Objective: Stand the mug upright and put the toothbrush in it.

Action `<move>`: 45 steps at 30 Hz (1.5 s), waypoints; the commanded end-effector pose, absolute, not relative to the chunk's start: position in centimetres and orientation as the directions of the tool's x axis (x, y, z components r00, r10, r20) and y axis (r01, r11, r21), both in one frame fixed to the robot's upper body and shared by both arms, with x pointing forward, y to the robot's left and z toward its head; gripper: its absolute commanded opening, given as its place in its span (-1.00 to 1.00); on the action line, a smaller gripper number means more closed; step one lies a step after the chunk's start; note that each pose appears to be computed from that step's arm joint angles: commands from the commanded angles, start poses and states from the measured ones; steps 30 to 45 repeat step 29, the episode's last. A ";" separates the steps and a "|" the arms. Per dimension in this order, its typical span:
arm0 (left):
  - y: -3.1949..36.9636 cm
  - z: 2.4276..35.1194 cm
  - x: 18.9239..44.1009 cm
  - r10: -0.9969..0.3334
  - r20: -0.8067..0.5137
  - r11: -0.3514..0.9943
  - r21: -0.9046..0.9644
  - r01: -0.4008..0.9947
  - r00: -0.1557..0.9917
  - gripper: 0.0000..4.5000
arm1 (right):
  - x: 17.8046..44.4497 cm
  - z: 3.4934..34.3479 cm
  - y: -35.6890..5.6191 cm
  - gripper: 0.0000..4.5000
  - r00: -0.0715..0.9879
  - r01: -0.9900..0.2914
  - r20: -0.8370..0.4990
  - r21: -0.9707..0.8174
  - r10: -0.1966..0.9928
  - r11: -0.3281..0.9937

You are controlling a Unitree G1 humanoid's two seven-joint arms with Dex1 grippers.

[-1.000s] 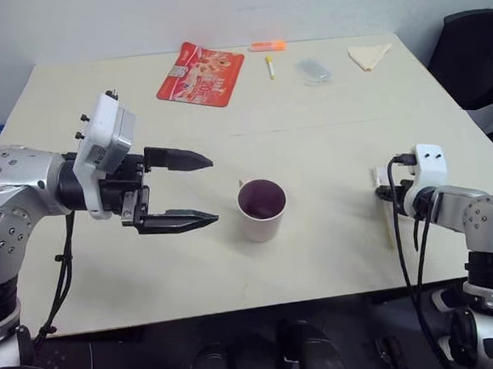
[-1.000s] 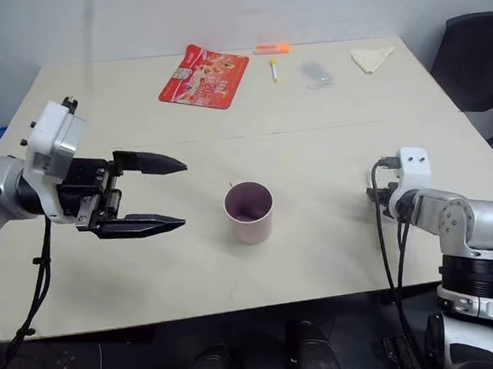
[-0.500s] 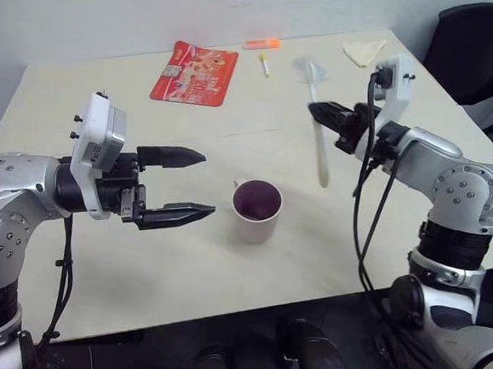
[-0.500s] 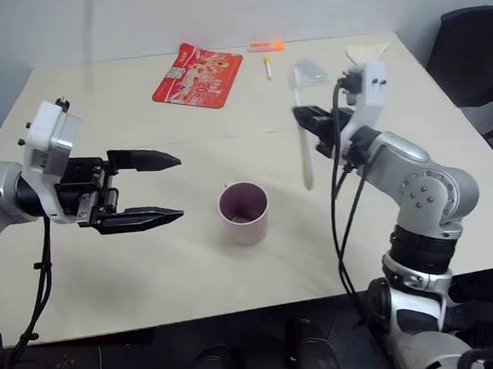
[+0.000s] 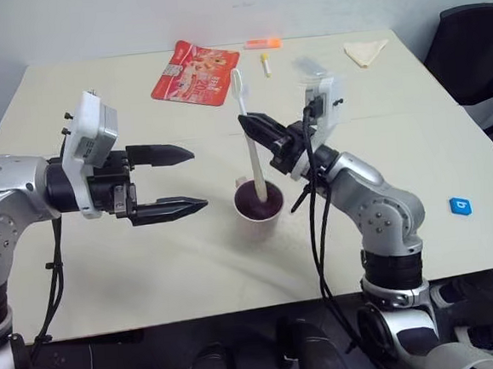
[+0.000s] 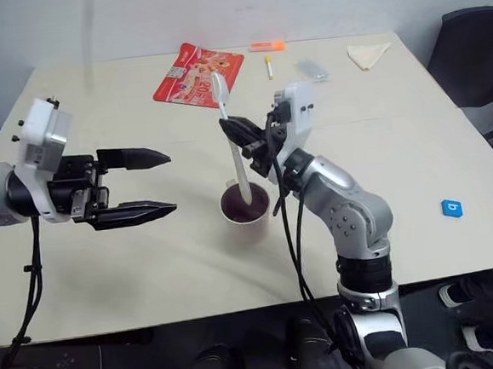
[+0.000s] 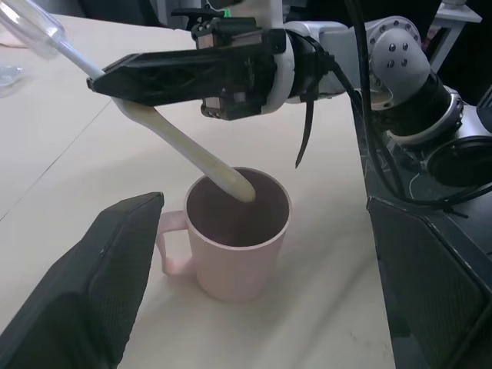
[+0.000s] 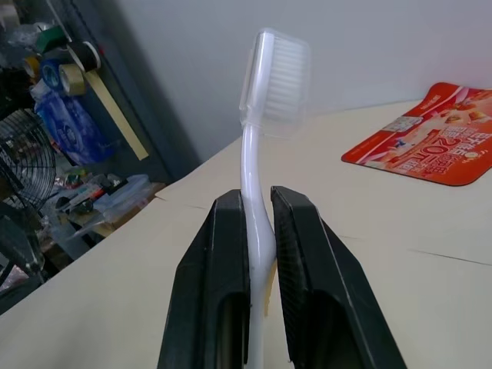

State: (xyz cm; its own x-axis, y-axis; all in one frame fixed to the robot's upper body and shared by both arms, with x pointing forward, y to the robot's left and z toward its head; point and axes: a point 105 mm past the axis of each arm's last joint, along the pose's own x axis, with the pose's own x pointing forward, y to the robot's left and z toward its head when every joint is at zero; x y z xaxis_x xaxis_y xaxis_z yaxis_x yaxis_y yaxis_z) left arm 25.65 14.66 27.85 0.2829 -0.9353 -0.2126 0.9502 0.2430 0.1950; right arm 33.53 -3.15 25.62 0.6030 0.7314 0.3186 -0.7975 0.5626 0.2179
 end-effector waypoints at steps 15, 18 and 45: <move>15.4 29.2 25.8 -0.929 -0.189 0.274 0.224 0.935 0.318 1.00 | 28.4 26.3 -7.5 0.99 0.464 -0.879 0.370 0.078 0.805 0.471; 15.8 28.7 25.9 -0.925 -0.196 0.283 0.220 0.934 0.327 1.00 | 27.1 25.9 -9.0 0.99 0.372 -0.924 0.166 -0.027 0.913 0.381; 24.0 26.4 24.5 -0.806 -0.400 0.368 0.238 0.899 0.436 1.00 | 26.4 24.0 -21.6 0.99 0.341 -0.940 -0.426 -0.122 0.838 0.320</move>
